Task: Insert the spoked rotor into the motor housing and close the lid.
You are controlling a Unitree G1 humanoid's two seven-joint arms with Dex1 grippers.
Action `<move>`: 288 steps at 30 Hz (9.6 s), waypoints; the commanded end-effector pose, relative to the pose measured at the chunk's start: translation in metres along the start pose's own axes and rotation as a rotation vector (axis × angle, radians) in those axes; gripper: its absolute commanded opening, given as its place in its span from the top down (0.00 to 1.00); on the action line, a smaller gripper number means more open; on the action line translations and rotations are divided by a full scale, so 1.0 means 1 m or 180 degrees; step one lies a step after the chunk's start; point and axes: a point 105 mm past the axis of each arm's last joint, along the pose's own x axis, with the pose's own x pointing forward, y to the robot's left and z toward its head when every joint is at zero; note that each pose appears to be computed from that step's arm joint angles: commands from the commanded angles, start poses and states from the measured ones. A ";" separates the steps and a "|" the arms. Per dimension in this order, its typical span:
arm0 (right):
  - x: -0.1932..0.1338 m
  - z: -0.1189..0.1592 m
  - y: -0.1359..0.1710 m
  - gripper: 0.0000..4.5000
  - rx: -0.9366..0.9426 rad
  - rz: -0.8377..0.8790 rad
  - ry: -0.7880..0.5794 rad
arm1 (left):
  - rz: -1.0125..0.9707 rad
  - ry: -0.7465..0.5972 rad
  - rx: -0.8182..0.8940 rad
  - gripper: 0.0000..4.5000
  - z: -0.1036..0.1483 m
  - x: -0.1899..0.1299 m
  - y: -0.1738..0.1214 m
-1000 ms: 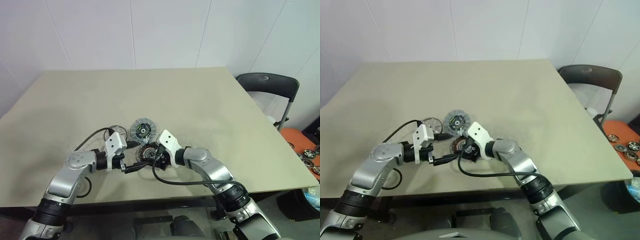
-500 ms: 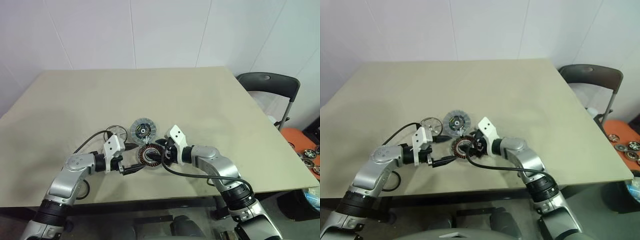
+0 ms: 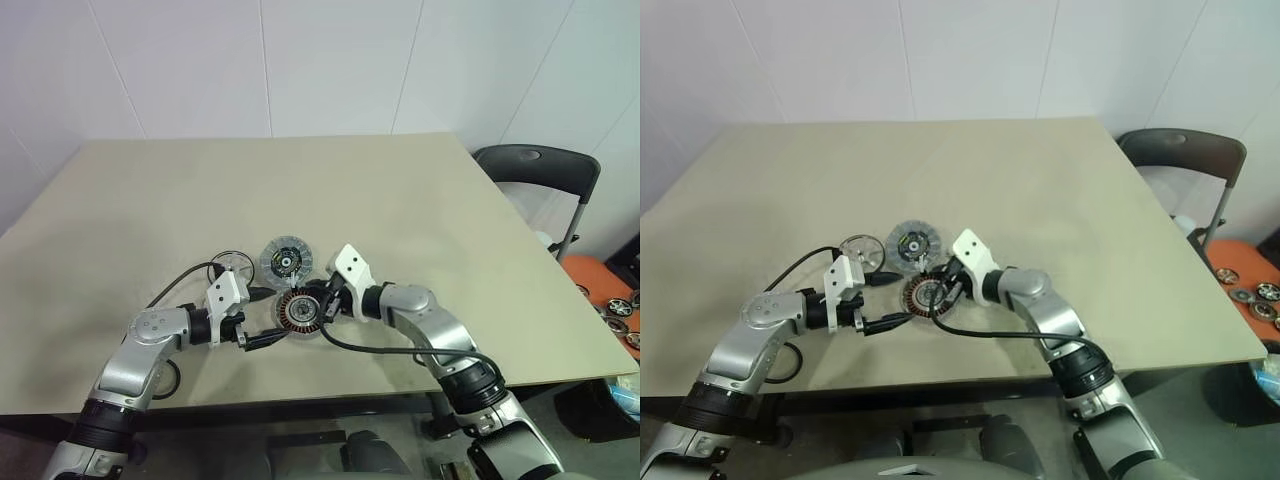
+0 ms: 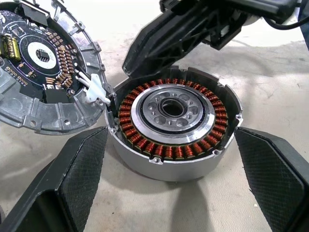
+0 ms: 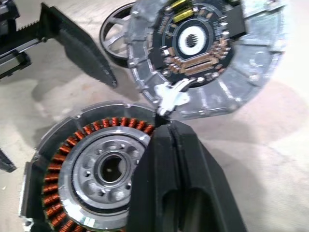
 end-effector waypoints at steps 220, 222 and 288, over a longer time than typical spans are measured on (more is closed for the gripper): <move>-0.096 -0.015 -0.011 1.00 0.0595 0.0494 0.0236 | 0.0093 -0.1154 -0.3831 0.89 0.003 0.013 0.009; -0.096 -0.015 -0.012 1.00 0.0590 0.0484 0.0237 | 0.0100 -0.1111 -0.3843 0.89 0.001 0.013 0.008; -0.086 -0.025 -0.017 1.00 0.0513 0.0337 0.0340 | -0.0047 -0.0743 -0.0790 1.00 0.082 0.064 -0.010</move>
